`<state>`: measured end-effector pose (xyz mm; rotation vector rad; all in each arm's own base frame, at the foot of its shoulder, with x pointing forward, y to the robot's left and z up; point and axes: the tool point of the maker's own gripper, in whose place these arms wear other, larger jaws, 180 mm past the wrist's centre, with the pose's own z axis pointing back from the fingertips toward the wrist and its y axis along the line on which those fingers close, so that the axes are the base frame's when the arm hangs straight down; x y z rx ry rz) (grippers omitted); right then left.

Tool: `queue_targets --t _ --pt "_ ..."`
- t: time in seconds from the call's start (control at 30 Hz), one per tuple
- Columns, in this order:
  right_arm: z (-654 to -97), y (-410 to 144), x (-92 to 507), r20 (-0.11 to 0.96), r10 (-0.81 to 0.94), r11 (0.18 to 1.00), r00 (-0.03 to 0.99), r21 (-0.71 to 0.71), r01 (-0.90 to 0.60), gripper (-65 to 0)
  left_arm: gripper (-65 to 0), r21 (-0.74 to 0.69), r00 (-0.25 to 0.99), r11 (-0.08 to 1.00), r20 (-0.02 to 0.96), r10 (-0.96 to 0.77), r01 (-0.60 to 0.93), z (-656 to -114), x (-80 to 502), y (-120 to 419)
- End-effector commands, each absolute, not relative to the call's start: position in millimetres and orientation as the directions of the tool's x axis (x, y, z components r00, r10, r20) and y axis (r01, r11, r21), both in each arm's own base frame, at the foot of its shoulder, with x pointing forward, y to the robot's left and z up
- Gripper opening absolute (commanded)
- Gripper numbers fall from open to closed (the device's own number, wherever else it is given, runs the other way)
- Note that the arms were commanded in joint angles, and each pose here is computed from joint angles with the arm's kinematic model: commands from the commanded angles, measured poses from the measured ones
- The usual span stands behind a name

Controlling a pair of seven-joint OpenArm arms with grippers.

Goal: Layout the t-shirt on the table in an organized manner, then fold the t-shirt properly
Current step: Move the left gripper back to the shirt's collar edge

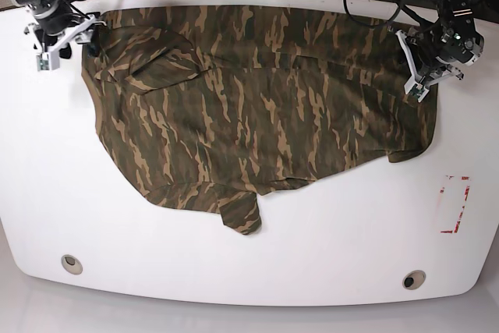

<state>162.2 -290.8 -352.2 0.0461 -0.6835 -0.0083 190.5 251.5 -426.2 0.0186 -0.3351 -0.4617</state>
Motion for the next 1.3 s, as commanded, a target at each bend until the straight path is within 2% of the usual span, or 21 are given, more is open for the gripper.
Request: queue_targets --t 0.0,0.3,0.5,0.73,1.07,1.13,1.2,1.27 --pt "-343 -284 176 0.657 0.004 0.998 0.754 0.042 -0.042 -26.5 -49.9 0.109 0.871 0.891 0.188 -0.454 0.441 -439 167 263" --pt "-346 -250 204 0.665 0.023 0.988 0.747 0.098 -0.118 -26.5 -49.9 0.129 0.86 0.884 0.206 -0.468 0.45 -431 172 262" --pt "-350 -249 216 0.664 -0.003 0.987 0.748 0.124 -0.106 -26.5 -49.9 0.14 0.853 0.88 0.216 -0.475 0.454 -427 174 261" --pt "-373 -251 222 0.625 -0.072 0.977 0.777 0.201 -0.071 -26.6 -49.9 0.142 0.862 0.88 0.185 -0.473 0.453 -427 170 264" --pt "-382 -253 215 0.598 -0.082 0.974 0.797 0.218 -0.063 -27.3 -49.9 0.143 0.862 0.88 0.181 -0.473 0.452 -427 170 265" --pt "-384 -253 213 0.59 -0.081 0.974 0.804 0.218 -0.062 -29.0 -49.9 0.143 0.862 0.88 0.183 -0.473 0.452 -427 171 265" --pt "-385 -252 210 0.585 -0.082 0.974 0.807 0.22 -0.06 -33.6 -49.9 0.143 0.862 0.88 0.183 -0.473 0.452 -427 171 265" --pt "-387 -250 210 0.582 -0.09 0.972 0.808 0.229 -0.057 -40.9 -49.9 0.143 0.862 0.88 0.183 -0.473 0.452 -427 171 265"
